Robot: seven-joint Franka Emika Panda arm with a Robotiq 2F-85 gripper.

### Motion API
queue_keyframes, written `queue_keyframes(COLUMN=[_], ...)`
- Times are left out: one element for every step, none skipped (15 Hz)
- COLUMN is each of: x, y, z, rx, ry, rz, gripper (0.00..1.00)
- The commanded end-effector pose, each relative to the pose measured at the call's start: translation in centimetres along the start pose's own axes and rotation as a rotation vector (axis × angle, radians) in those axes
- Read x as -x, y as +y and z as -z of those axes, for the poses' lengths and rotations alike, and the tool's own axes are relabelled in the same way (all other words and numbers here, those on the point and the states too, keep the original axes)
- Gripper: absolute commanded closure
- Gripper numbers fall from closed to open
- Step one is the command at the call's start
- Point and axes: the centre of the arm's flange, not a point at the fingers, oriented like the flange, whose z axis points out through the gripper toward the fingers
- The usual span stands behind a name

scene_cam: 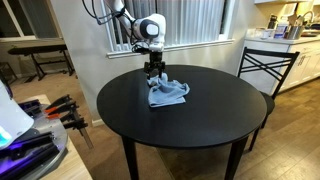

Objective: Use the towel to wipe the table

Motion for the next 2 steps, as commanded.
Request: queue_keyframes(x=[0.05,0.07], y=[0.01,0.01], z=[-0.01,-0.01], rx=[0.0,0.0], ry=[-0.001,-0.001], rz=[0.001,0.001], gripper=[0.0,0.0])
